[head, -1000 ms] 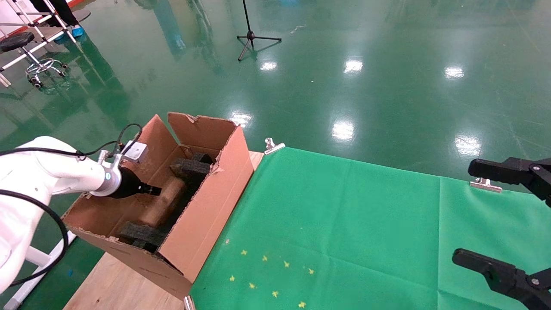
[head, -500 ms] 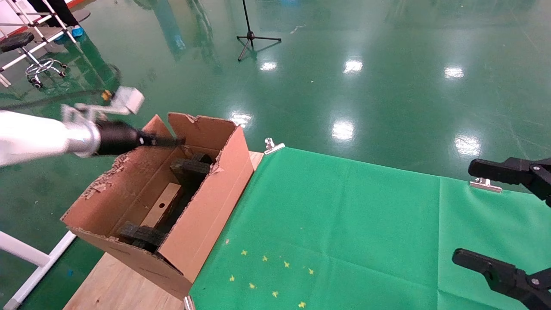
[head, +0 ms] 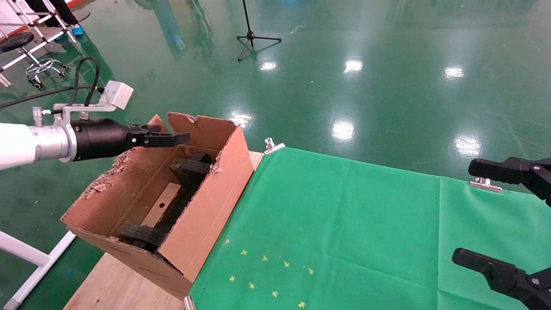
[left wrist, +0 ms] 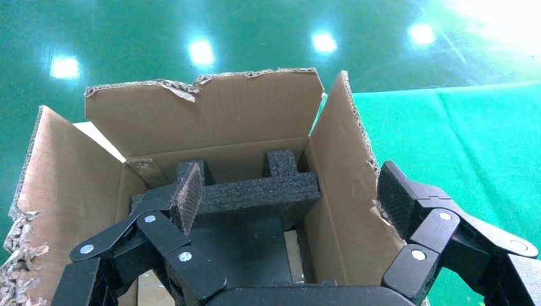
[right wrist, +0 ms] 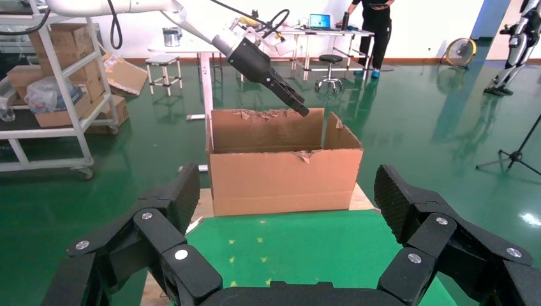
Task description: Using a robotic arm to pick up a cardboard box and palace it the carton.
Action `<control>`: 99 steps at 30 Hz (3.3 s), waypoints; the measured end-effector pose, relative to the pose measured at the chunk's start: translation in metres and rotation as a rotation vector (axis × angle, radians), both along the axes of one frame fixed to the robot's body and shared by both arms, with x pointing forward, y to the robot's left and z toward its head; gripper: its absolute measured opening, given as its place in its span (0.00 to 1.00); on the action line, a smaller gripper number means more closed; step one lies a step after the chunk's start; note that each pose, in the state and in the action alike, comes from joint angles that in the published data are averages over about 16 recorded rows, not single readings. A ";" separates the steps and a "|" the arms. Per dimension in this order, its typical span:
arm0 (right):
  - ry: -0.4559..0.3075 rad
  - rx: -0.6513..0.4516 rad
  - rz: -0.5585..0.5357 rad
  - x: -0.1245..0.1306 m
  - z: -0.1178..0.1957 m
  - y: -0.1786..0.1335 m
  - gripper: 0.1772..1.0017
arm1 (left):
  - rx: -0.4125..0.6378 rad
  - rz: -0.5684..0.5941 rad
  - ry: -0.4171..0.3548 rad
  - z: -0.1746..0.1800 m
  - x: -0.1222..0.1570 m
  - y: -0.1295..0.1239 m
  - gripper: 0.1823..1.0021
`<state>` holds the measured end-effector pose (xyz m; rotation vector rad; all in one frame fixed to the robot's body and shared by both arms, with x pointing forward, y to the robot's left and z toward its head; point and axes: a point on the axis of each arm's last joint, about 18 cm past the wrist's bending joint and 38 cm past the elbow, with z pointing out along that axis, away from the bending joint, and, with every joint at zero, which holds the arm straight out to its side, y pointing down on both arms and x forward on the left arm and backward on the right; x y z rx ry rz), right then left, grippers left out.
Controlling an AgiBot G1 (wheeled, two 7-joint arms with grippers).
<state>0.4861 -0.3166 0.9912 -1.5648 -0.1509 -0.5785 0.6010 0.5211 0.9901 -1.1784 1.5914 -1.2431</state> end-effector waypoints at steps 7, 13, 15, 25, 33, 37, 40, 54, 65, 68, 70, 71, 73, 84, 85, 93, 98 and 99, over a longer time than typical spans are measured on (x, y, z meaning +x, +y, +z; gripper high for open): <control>0.000 0.000 0.000 0.000 0.000 0.000 1.00 | 0.002 -0.031 0.003 -0.002 0.002 -0.009 1.00; 0.000 0.000 0.000 0.000 0.000 0.000 1.00 | 0.007 -0.112 -0.008 -0.003 0.003 -0.029 1.00; 0.000 0.000 0.000 0.000 0.000 0.000 1.00 | 0.010 -0.148 -0.014 -0.003 0.002 -0.038 1.00; 0.000 0.000 0.000 0.000 0.000 0.000 1.00 | 0.030 -0.357 -0.064 -0.002 -0.006 -0.089 1.00; 0.000 0.000 0.000 0.000 0.000 0.000 1.00 | 0.051 -0.523 -0.120 0.000 -0.020 -0.126 1.00; 0.000 0.000 0.000 0.000 0.000 0.000 1.00 | 0.062 -0.604 -0.153 0.001 -0.029 -0.142 1.00; 0.000 0.000 0.000 0.000 0.000 0.000 1.00 | 0.071 -0.663 -0.180 0.001 -0.037 -0.154 1.00; 0.000 0.000 0.000 0.000 0.000 0.000 1.00 | 0.119 -0.913 -0.324 0.004 -0.078 -0.195 1.00; 0.000 0.000 0.000 0.000 0.000 0.000 1.00 | 0.162 -1.072 -0.445 0.003 -0.112 -0.215 1.00; 0.000 0.000 0.000 0.000 0.000 0.000 1.00 | 0.172 -1.104 -0.472 0.003 -0.119 -0.219 1.00; 0.000 0.000 0.000 0.000 0.000 0.000 1.00 | 0.177 -1.120 -0.487 0.002 -0.123 -0.220 1.00; 0.000 0.000 0.000 0.000 0.000 0.000 1.00 | 0.179 -1.127 -0.492 0.002 -0.125 -0.221 1.00; 0.000 0.000 0.000 0.000 0.000 0.000 1.00 | 0.182 -1.137 -0.502 0.002 -0.128 -0.222 1.00; 0.000 0.000 -0.001 0.000 0.000 0.000 1.00 | 0.182 -1.144 -0.507 0.002 -0.129 -0.223 1.00; 0.000 0.000 -0.001 0.000 0.000 0.000 1.00 | 0.182 -1.143 -0.506 0.002 -0.129 -0.222 1.00; 0.000 0.000 -0.001 0.000 0.000 0.000 1.00 | 0.180 -1.134 -0.500 0.002 -0.127 -0.222 1.00; 0.000 0.000 -0.001 0.000 0.000 0.000 1.00 | 0.180 -1.131 -0.498 0.002 -0.126 -0.221 1.00; 0.000 0.000 -0.001 0.000 0.000 0.000 1.00 | 0.180 -1.131 -0.497 0.002 -0.126 -0.221 1.00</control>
